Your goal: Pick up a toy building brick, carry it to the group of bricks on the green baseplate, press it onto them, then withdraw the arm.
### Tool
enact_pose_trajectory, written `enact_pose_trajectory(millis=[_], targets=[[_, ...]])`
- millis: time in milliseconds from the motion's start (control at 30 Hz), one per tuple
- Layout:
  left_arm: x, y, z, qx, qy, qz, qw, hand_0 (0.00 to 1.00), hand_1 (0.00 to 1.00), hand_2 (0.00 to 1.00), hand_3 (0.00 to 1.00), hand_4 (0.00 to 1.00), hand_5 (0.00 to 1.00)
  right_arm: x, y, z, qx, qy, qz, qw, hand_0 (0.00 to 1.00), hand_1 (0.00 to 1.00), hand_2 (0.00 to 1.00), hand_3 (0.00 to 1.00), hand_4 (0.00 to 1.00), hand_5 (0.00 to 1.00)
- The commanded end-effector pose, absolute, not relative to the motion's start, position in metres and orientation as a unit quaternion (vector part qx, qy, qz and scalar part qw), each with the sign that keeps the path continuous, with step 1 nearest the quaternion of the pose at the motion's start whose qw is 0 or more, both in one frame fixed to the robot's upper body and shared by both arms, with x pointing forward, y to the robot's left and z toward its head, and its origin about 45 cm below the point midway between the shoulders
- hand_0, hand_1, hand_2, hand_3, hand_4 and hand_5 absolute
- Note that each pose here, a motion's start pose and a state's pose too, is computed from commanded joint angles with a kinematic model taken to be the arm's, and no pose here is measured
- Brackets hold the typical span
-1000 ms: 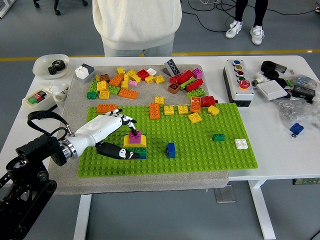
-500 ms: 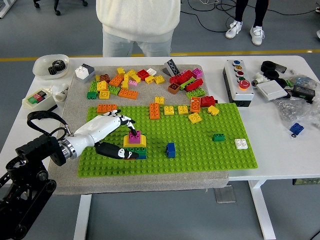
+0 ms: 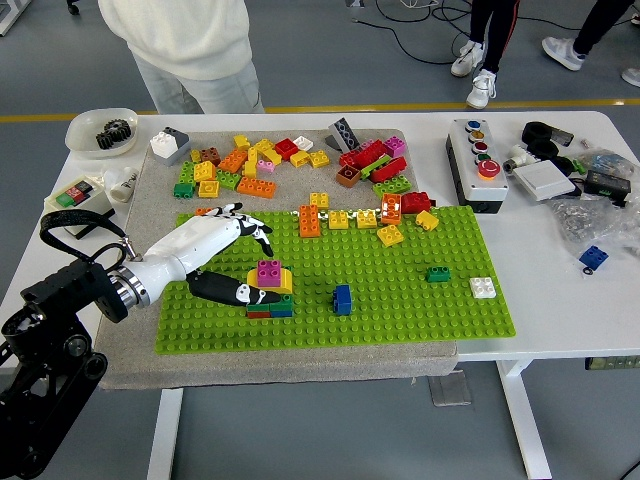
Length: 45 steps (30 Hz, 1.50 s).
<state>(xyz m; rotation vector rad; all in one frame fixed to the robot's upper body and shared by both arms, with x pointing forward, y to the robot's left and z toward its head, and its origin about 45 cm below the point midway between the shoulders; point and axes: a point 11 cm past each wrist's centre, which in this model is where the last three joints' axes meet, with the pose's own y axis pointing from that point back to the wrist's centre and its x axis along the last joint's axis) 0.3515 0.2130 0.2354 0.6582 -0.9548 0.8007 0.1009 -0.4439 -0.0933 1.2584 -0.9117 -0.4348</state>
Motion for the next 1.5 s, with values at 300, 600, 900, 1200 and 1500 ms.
enact_pose_trajectory(millis=[300,600,900,1200,1500], targets=[[0.356,0.213,0.258,0.271,-0.45,0.394,0.754,0.998,0.853,0.795,0.569,0.998,0.595,0.101,-0.444,-0.093,0.564,-0.408,-0.194,0.692,0.752,0.651,0.723,0.639,0.902,0.468],[0.365,0.215,0.28,0.239,-0.473,0.423,0.735,0.998,0.823,0.782,0.624,0.998,0.594,0.103,-0.443,-0.093,0.565,-0.405,-0.191,0.692,0.752,0.651,0.723,0.637,0.901,0.467],[0.37,0.227,0.298,0.203,-0.481,0.454,0.722,0.998,0.795,0.763,0.662,0.998,0.581,0.106,-0.445,-0.092,0.564,-0.405,-0.186,0.696,0.752,0.651,0.723,0.635,0.899,0.467],[0.369,0.233,0.303,0.187,-0.474,0.463,0.725,0.998,0.784,0.762,0.747,0.998,0.575,0.108,-0.445,-0.091,0.563,-0.406,-0.183,0.696,0.751,0.651,0.723,0.634,0.897,0.467],[0.369,0.239,0.31,0.171,-0.466,0.474,0.727,0.953,0.782,0.772,0.819,0.998,0.567,0.111,-0.447,-0.09,0.559,-0.411,-0.18,0.697,0.751,0.652,0.724,0.632,0.895,0.467]])
